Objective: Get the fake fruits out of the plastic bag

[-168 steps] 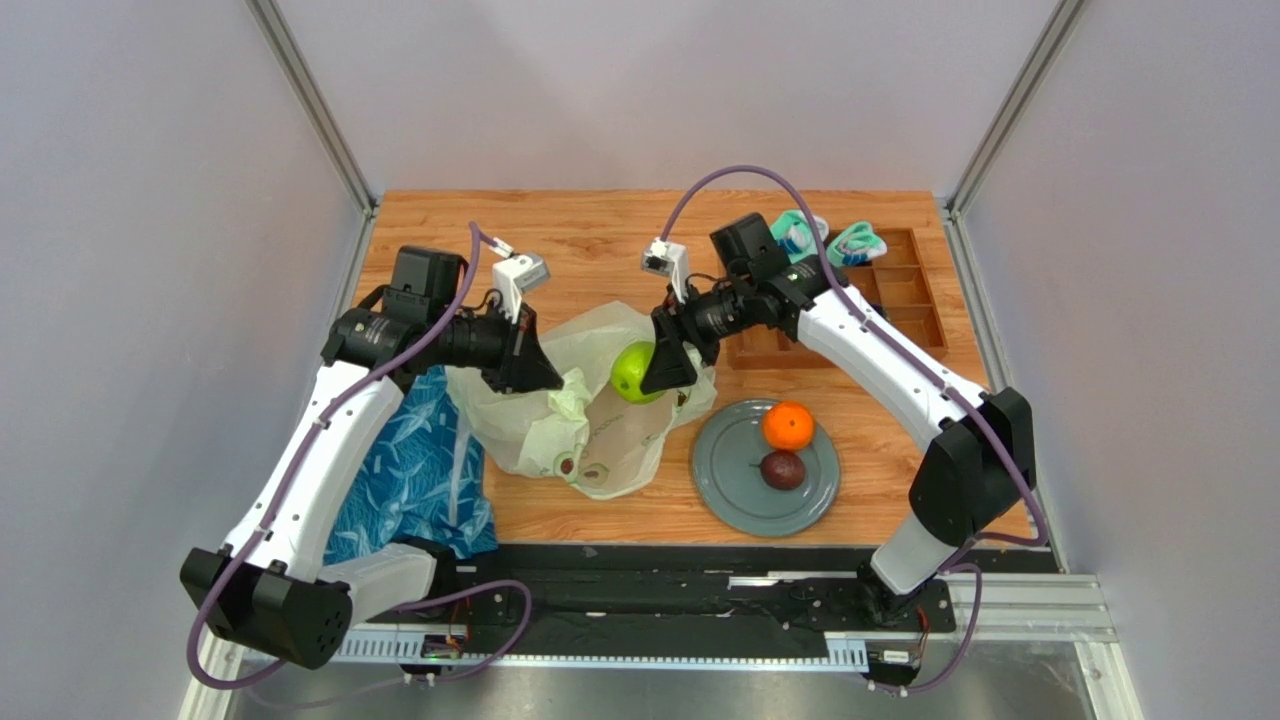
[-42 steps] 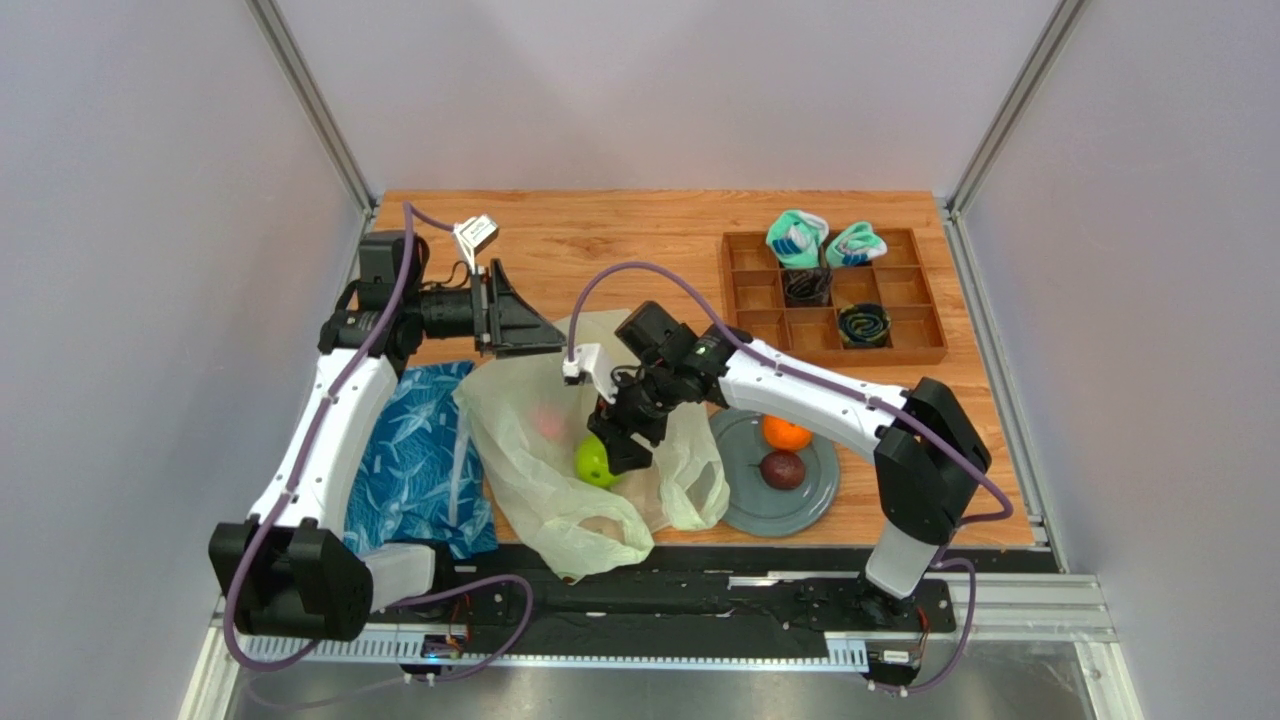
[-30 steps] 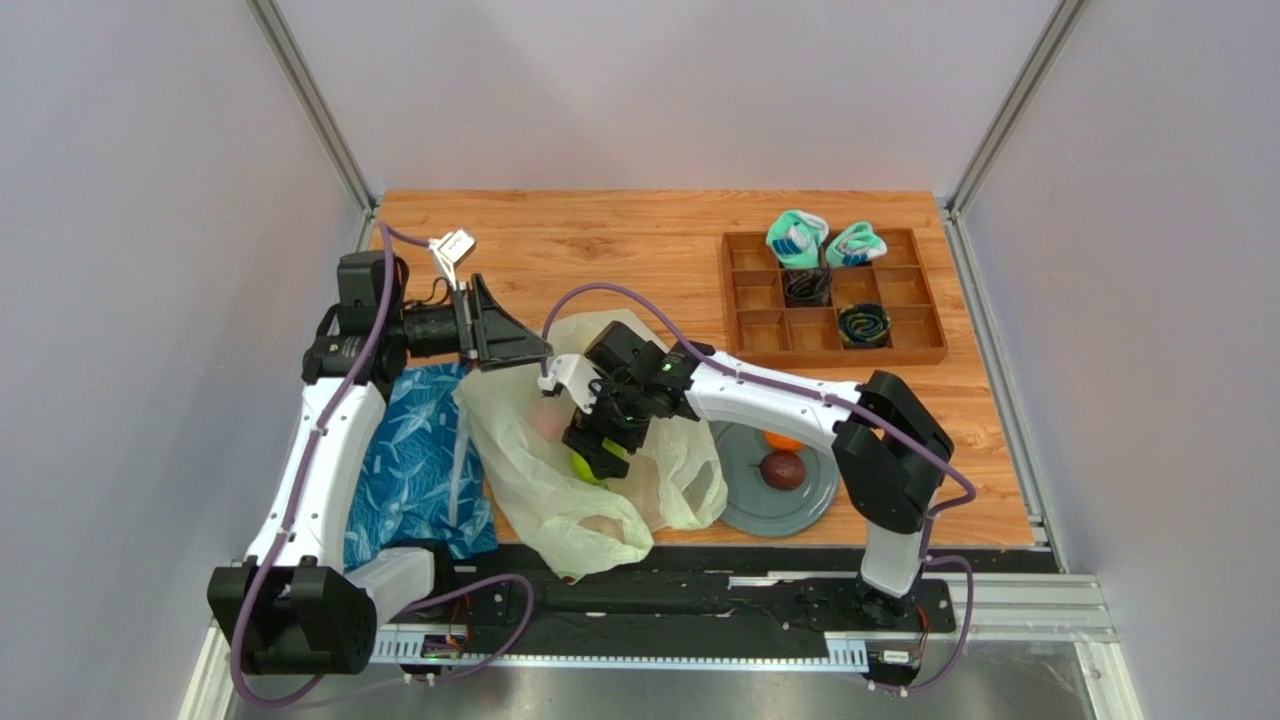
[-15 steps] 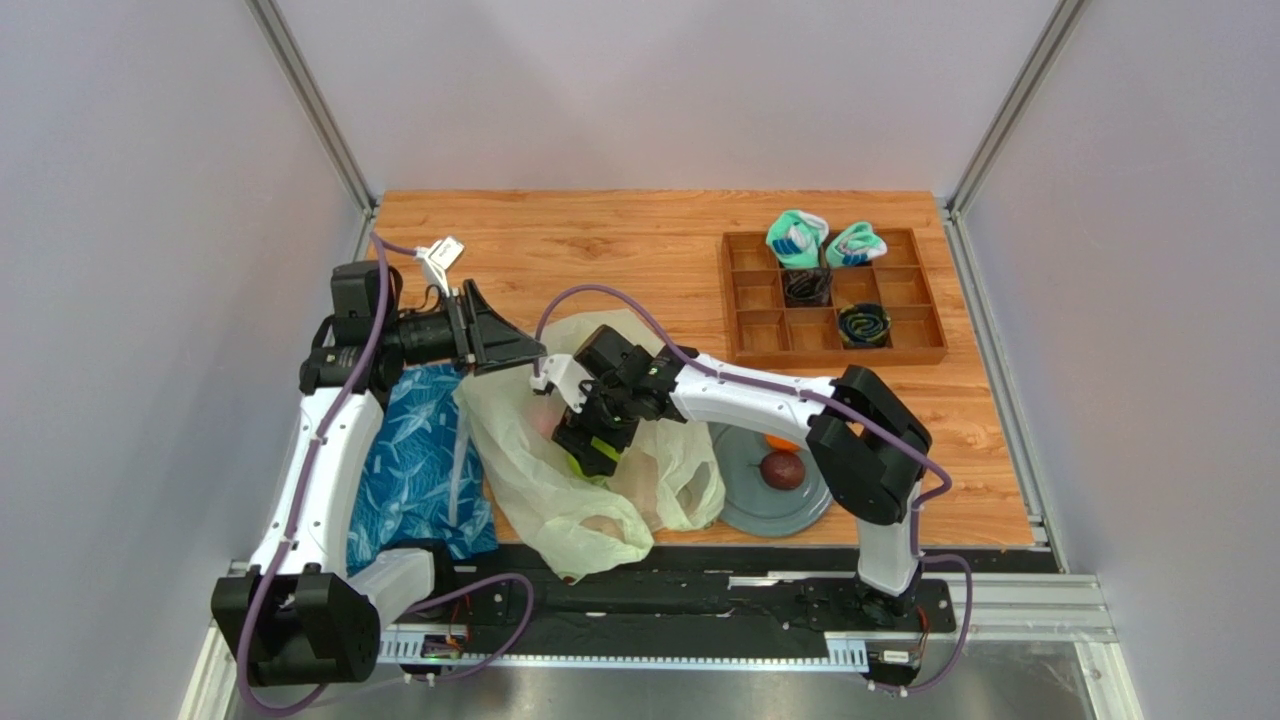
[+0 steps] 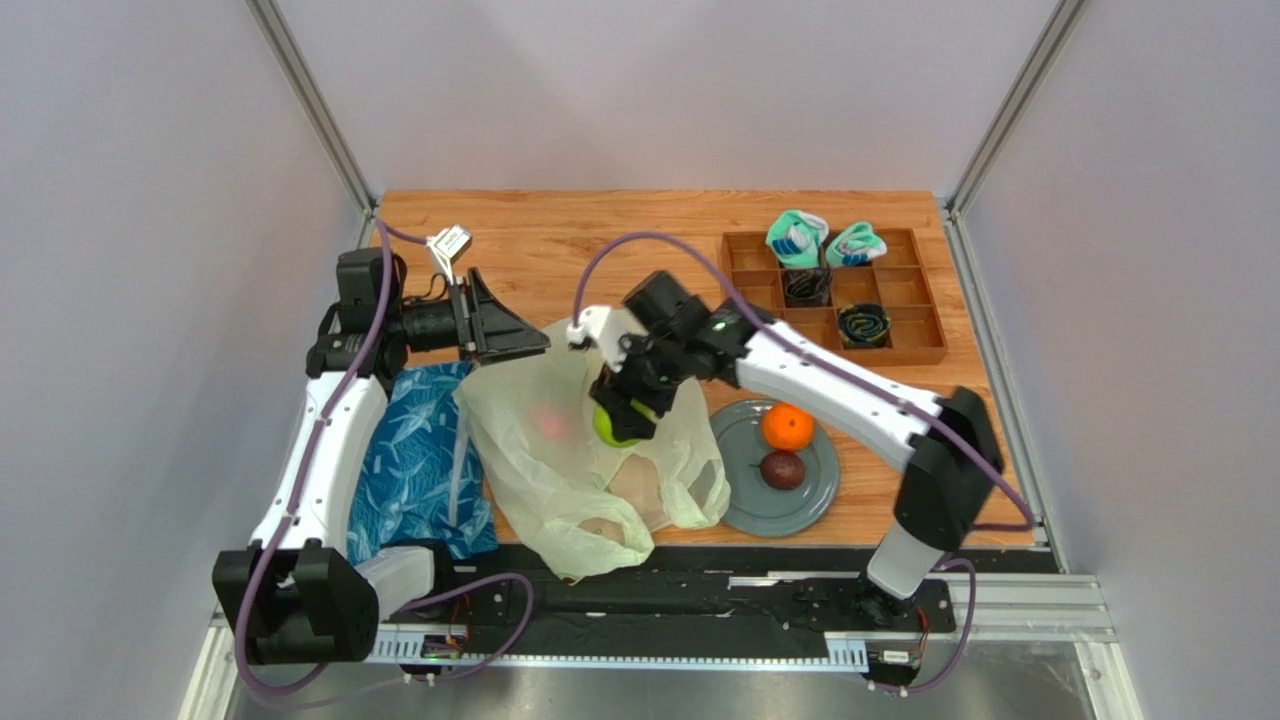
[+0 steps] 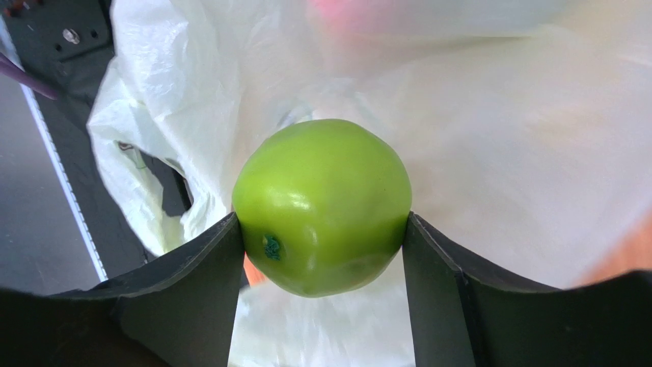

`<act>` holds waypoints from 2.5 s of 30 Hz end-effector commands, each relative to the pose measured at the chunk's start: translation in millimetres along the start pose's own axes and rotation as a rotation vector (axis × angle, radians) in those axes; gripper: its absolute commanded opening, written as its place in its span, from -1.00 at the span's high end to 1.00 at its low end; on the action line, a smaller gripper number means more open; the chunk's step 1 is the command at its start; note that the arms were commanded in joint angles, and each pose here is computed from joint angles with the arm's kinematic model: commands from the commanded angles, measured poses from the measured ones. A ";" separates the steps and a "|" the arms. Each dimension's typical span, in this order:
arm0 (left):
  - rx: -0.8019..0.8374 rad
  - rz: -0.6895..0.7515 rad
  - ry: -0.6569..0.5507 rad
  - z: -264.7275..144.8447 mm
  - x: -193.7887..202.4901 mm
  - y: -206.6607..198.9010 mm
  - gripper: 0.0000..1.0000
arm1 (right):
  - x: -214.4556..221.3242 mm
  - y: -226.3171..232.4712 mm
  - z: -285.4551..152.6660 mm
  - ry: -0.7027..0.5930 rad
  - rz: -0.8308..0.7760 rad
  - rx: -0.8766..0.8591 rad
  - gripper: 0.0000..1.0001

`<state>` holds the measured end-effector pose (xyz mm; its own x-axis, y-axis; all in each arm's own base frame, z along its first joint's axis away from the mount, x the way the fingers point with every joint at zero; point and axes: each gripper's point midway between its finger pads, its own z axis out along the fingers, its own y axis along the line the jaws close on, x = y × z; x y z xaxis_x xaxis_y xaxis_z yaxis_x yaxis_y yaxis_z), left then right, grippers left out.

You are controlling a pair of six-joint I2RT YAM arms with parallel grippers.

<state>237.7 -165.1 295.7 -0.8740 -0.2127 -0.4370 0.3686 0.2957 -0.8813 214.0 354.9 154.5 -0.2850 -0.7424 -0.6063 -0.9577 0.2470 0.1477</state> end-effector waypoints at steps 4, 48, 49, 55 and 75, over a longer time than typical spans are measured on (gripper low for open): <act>0.027 0.004 0.006 5.0 -26.2 -8.0 -0.15 | 41.7 -43.3 -113.8 -0.105 0.112 0.184 0.18; -0.037 -0.126 0.094 9.8 16.4 27.7 -0.31 | 247.9 -48.5 -157.7 0.236 0.250 0.354 -1.00; -0.047 -0.102 0.106 9.5 17.5 27.6 -0.32 | 240.1 -47.2 -163.7 0.213 0.238 0.360 -1.00; -0.180 0.324 0.328 22.1 56.6 20.1 -0.38 | 147.3 -35.9 -179.5 -0.088 0.223 0.258 -1.00; -0.414 0.245 0.107 0.3 27.6 36.9 -0.38 | 115.8 83.8 -73.5 0.140 -0.249 -0.439 -0.82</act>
<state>244.1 -147.5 237.2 -0.8165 0.0331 -0.5763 0.4031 0.7474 -0.5281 123.0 243.3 156.3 -0.0768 -0.8204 -0.5666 -0.9589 -0.0948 0.2673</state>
